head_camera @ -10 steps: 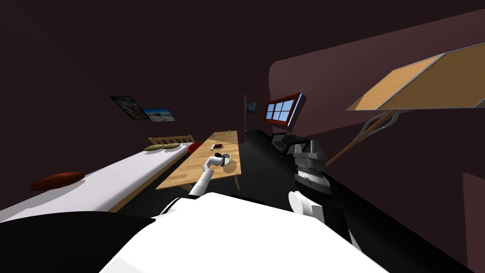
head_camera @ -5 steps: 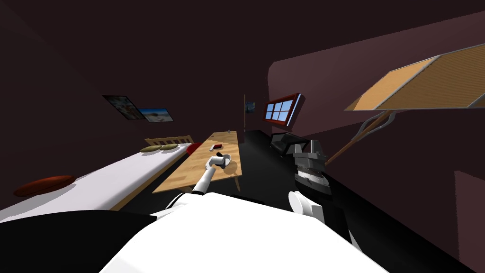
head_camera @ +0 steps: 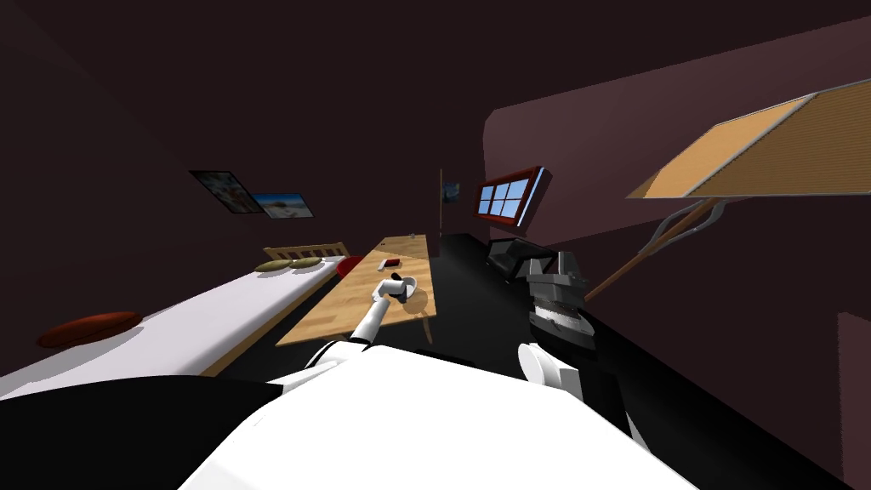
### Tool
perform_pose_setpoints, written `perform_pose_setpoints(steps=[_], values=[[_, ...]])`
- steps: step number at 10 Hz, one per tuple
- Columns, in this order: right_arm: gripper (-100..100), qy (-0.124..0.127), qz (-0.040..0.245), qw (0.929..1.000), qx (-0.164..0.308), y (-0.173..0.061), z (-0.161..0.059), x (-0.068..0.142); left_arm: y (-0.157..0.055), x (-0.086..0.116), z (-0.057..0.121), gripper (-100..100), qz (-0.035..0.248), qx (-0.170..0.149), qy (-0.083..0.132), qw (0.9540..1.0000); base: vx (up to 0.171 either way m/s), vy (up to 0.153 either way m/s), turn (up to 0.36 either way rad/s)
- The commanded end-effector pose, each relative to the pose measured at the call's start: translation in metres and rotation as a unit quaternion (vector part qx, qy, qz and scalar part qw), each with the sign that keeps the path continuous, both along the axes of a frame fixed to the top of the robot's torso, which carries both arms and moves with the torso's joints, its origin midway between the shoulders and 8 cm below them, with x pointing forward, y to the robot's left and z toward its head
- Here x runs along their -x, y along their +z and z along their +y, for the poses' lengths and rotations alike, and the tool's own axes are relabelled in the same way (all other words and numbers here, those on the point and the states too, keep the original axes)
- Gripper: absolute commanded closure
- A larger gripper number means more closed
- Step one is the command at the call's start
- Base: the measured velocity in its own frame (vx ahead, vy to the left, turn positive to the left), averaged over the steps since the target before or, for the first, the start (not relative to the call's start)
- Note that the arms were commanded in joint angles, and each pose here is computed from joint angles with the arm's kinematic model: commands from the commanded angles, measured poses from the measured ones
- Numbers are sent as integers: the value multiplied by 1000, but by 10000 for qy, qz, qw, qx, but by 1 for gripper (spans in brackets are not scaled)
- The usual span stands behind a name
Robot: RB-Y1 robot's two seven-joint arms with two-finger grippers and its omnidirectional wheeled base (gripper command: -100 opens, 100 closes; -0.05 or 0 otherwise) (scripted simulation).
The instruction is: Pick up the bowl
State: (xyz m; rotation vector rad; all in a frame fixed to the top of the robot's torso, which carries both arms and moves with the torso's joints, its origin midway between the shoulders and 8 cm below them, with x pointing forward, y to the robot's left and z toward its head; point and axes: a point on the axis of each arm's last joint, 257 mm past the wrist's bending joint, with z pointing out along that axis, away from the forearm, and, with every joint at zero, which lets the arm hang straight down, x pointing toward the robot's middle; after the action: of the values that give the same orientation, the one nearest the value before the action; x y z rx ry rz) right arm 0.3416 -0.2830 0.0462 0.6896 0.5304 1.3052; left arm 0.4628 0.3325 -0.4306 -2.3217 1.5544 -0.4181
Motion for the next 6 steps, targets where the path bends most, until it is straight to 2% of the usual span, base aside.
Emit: perform_pose_setpoints(steps=[1, 2, 4, 5, 6], values=[[0, 0, 0, 10000, 0, 0, 0, 0, -6, -3, -3, -100, 50, 10, -28, 10000, -6, -3, 73], [0, 1, 0, 10000, 0, 0, 0, 0, 5, -24, -13, -100, -161, 3, -142, 9998, -10, -1, 123], [0, 1, 0, 10000, 0, 0, 0, 0, -10, -14, -12, -100, 47, 25, -111, 9999, -4, -1, 36], [0, 1, 0, 10000, 0, 0, 0, 0, 1, -35, -23, -100, -148, 18, -231, 9996, -6, 3, 128], [0, 0, 0, 10000, 0, 0, 0, 0, -4, -32, -22, -100, -89, 24, -222, 9997, -5, -1, 77]])
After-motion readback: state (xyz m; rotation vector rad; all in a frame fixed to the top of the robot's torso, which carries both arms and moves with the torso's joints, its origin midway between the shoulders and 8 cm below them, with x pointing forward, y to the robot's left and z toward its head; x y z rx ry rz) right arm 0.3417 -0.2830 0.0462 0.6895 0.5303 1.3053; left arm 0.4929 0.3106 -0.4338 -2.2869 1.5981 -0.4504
